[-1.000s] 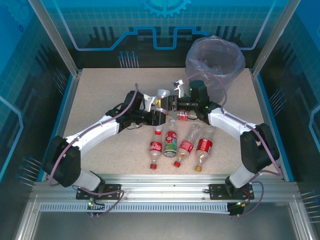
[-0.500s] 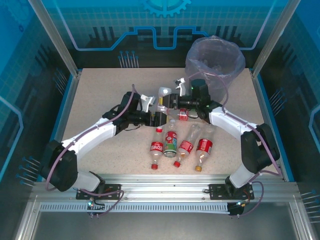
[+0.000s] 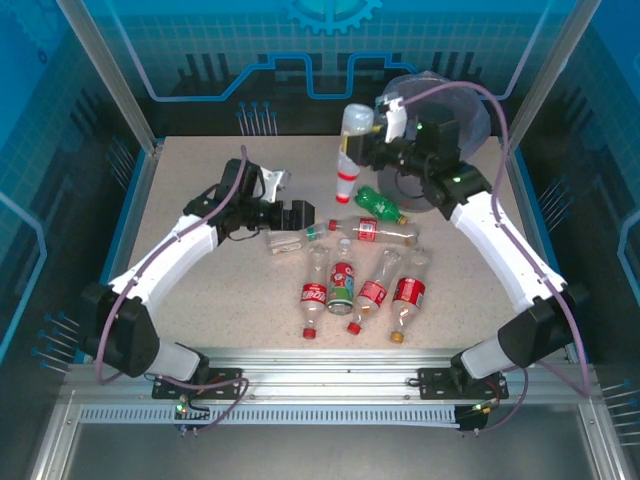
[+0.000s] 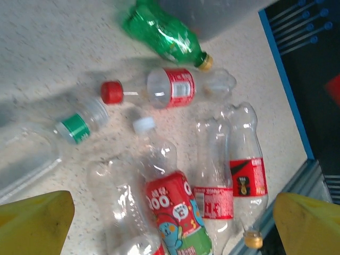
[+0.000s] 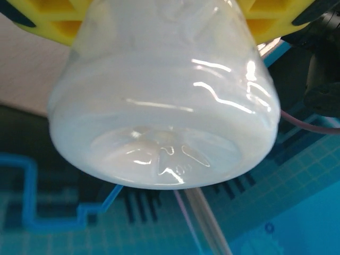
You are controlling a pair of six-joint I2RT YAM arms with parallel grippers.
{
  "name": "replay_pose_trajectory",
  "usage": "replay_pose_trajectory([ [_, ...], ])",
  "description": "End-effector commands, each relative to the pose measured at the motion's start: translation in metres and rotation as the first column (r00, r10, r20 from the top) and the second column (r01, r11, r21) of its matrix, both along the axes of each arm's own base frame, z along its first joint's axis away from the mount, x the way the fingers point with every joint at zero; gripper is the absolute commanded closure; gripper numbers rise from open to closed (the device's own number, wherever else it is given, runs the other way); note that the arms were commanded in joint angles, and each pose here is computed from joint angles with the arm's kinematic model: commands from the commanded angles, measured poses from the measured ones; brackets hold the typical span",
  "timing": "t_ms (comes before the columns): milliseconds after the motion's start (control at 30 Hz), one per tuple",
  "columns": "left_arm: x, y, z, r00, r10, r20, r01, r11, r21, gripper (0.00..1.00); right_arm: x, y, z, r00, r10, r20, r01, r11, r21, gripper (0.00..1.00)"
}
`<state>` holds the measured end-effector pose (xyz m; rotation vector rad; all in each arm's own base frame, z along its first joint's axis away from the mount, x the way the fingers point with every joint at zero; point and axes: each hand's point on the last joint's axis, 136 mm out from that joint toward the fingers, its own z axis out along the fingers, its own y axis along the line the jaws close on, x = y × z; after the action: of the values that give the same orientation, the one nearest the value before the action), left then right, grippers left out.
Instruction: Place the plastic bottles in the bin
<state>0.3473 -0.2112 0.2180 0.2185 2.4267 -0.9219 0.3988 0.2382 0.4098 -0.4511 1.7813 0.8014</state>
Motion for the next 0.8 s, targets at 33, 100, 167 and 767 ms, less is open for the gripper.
replay_pose_trajectory([
  [33,0.001,0.02,-0.009,0.999,-0.039,-0.025,0.044,0.978,0.204,0.03,0.01,-0.057,0.042,0.973,-0.189,0.133,0.202,0.976,-0.085,0.61],
  [100,0.007,0.026,-0.015,0.999,-0.026,-0.034,0.033,0.966,0.257,0.03,0.017,-0.078,0.06,0.952,-0.253,0.173,0.268,0.961,-0.071,0.62],
  [167,0.009,0.028,-0.023,0.998,-0.02,-0.058,0.036,0.958,0.284,0.03,0.025,-0.099,0.074,0.921,-0.327,0.209,0.349,0.934,-0.077,0.63],
  [767,0.011,0.034,-0.042,0.993,-0.042,-0.111,0.074,0.95,0.302,0.04,0.152,-0.182,0.007,0.775,-0.584,0.24,0.629,0.686,-0.365,0.74],
])
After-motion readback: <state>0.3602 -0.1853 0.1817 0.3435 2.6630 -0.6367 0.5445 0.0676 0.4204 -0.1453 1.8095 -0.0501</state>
